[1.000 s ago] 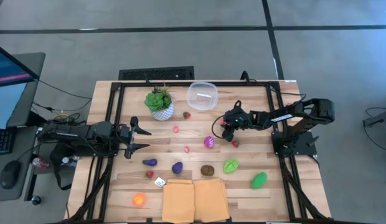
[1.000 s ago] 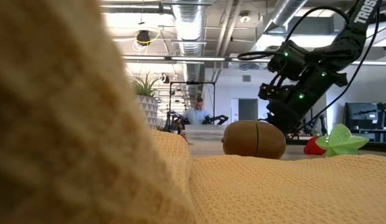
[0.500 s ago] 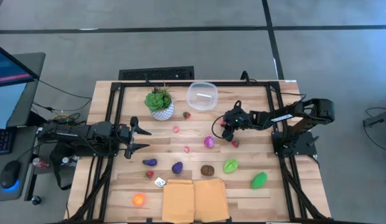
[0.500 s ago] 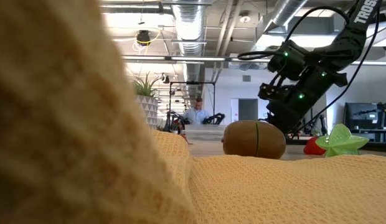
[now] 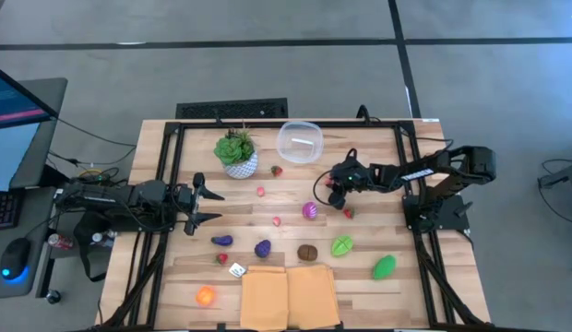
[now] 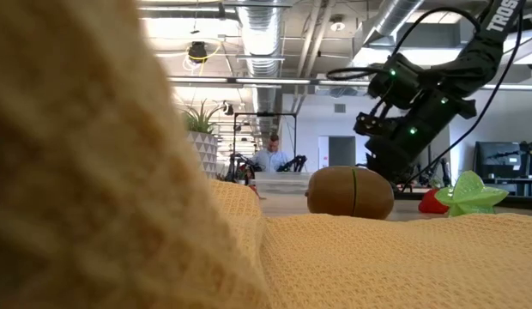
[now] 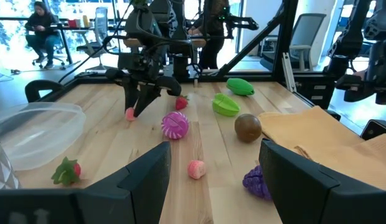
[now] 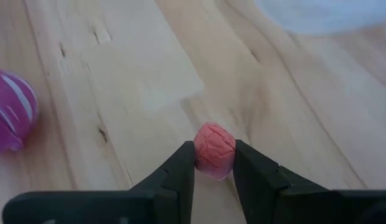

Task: Pick and placing Produce into tupperware
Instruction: Put the top right peach into the transparent bin

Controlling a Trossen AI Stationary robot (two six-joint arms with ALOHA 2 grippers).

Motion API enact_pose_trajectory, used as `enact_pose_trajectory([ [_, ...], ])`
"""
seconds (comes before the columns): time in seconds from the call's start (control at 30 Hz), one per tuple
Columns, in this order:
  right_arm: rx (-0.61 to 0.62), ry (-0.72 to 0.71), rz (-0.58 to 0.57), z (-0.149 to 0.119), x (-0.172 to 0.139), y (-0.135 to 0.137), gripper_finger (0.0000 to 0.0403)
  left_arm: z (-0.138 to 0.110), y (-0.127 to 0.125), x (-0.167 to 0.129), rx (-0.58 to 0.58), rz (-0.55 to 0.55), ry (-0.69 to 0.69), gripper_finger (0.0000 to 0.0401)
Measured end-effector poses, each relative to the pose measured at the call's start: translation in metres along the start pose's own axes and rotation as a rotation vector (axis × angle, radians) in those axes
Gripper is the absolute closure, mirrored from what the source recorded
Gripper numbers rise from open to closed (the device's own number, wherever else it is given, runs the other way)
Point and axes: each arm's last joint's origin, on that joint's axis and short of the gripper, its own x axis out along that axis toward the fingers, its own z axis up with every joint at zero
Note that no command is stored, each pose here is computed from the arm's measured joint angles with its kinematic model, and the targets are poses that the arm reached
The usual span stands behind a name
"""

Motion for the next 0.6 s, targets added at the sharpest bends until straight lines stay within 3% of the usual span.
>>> enact_pose_trajectory([
  [0.6,-0.139,-0.101,0.0,0.063,-0.006,-0.005,0.028,0.0,0.0,0.0,-0.011,0.0,0.0,0.0168],
])
